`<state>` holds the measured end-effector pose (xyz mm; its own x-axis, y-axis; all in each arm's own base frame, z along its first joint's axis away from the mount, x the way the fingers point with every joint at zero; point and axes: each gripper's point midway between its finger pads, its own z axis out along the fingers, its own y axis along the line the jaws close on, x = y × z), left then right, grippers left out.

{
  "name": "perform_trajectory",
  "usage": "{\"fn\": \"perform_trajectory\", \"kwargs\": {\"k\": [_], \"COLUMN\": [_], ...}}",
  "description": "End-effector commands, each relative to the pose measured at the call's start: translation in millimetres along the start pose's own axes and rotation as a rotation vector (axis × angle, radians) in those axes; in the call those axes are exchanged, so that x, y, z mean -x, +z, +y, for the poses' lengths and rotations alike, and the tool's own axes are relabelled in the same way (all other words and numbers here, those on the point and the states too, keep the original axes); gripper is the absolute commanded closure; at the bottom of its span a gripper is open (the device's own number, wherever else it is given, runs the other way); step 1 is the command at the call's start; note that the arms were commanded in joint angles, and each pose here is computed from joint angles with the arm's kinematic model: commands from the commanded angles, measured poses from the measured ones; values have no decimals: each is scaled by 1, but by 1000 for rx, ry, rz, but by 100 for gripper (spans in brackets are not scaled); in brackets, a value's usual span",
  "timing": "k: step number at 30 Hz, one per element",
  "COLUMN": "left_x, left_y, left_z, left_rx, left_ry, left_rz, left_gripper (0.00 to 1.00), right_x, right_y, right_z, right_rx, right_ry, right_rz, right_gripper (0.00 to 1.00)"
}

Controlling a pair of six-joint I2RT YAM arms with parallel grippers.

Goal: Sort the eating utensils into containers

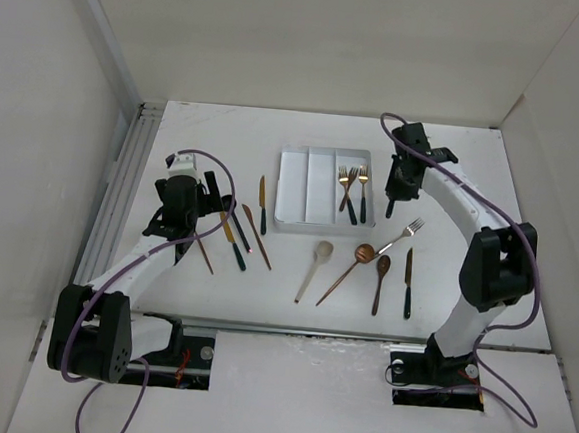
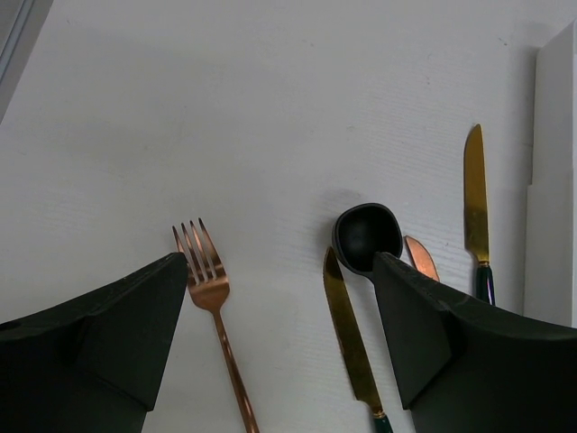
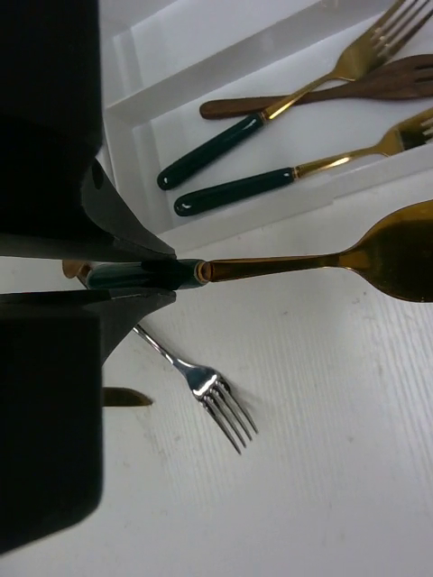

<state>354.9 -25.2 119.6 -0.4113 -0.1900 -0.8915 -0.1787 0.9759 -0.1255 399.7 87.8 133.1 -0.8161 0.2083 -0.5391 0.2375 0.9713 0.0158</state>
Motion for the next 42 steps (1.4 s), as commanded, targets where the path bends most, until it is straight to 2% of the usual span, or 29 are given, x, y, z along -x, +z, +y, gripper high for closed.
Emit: {"fn": "perform_trajectory", "kwargs": {"k": [1,5,7,11,12,13,15,16,17,18,20,23,25,26,28,29,31,34,42], "left_x": [10,10,10,13,16,14,14,15,10,10,12,15,15,17,12,12,7,7,7], "left_y": [-2,-2,-2,-4,-5,-5,-5,-7,-7,-7,-7,-6,-6,-6,-6,-6,-6,-6,-6], "left_z": [-2,-4,-4,-1,-1,-1,1,1,3,3,2,1,1,1,2,2,3,1,1], "left_rx": [-10,-20,-20,-5,-7,-5,4,4,7,7,4,1,1,-1,1,1,4,-5,-5], "left_ry": [-5,-14,-14,-6,-9,-6,-6,-6,-4,-4,-6,-9,-9,-12,-9,-9,-6,-15,-15], "left_rz": [-42,-39,-39,-53,-61,-53,-55,-55,-45,-45,-55,-65,-65,-74,-65,-65,-55,-53,-53], "left_gripper": [19,19,19,19,19,19,19,19,19,19,19,19,19,19,19,19,19,19,19], "right_x": [20,26,9,-1,-2,0,-7,-11,-7,-7,-2,-2,8,-11,-20,-45,-58,-82,-86], "right_y": [-13,0,24,47,49,51,52,54,48,44,31,18,0,9,6,18,25,36,59], "right_z": [49,93,101,109,110,106,108,109,112,112,111,94,73,50,28,5,-7,-20,-34], "right_rx": [215,255,211,171,166,160,179,186,208,218,229,191,139,83,41,-26,-43,-58,-70], "right_ry": [40,-105,-188,-193,-185,-167,-161,-161,-157,-156,-128,-60,78,127,263,295,365,413,460], "right_rz": [-63,-84,-10,62,72,73,99,108,94,94,75,50,-9,30,31,82,98,156,189], "right_gripper": [100,100,100,98,95,84,72,63,47,41,37,37,46,48,55,56,58,58,58]}}
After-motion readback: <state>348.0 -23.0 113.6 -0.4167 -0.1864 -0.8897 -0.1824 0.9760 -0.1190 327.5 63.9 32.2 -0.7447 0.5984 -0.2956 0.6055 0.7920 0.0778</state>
